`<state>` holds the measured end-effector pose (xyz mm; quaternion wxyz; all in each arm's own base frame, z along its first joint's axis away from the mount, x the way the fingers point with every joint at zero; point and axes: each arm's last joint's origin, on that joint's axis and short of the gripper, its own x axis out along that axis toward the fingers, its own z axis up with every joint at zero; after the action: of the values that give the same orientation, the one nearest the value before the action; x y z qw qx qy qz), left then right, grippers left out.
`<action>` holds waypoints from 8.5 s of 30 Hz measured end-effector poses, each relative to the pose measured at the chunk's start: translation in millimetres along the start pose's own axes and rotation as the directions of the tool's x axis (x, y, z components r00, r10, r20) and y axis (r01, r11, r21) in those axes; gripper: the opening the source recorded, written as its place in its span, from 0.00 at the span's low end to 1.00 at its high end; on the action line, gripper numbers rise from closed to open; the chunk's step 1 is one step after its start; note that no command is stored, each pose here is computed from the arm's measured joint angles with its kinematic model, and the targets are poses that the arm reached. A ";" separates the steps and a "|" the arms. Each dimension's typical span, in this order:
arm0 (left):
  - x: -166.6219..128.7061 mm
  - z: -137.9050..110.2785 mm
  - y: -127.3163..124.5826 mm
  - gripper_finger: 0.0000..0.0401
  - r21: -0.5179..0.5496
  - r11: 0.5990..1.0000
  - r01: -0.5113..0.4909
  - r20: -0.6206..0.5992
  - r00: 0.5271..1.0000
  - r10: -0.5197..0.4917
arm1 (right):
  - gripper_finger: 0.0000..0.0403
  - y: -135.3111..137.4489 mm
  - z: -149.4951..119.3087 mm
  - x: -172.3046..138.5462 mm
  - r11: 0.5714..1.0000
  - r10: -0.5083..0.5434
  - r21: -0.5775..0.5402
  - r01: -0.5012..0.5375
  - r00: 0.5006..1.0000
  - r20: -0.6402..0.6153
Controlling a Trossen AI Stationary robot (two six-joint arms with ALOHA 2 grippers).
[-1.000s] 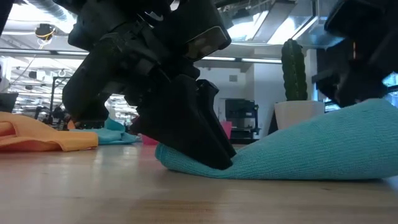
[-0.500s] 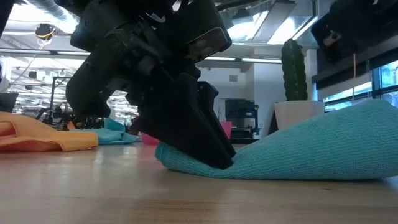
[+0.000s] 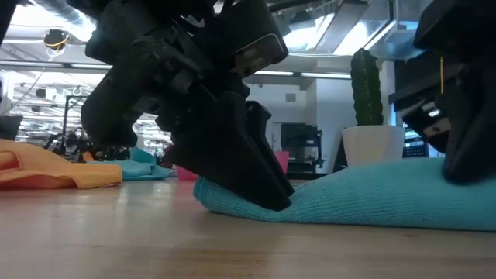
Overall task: Roll microfiber towels into tight, uniform cylinder then place into a basket
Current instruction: Roll the bottom blue towel
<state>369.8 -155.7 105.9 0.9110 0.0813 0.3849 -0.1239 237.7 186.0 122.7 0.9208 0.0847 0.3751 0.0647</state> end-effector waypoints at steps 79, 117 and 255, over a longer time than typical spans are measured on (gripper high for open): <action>-11.5 -16.2 -46.0 0.03 0.394 0.851 -0.347 -0.031 0.921 0.389 | 0.03 -26.6 0.1 -2.5 0.992 -0.085 0.081 0.098 0.984 -0.153; -9.7 -16.6 -42.7 0.01 0.312 0.899 -0.307 -0.050 0.940 0.338 | 0.60 51.2 -6.0 -7.3 0.748 -0.242 -0.630 0.206 0.970 0.031; -78.2 -36.1 31.1 0.00 -0.291 0.940 0.181 0.110 0.982 -0.155 | 0.03 -57.9 12.1 -0.7 0.930 0.107 0.360 -0.081 0.993 -0.054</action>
<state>301.6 -104.4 139.1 0.9145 -0.0962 0.3655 -0.1446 248.9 128.0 119.9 0.8718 0.2657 0.4094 0.0426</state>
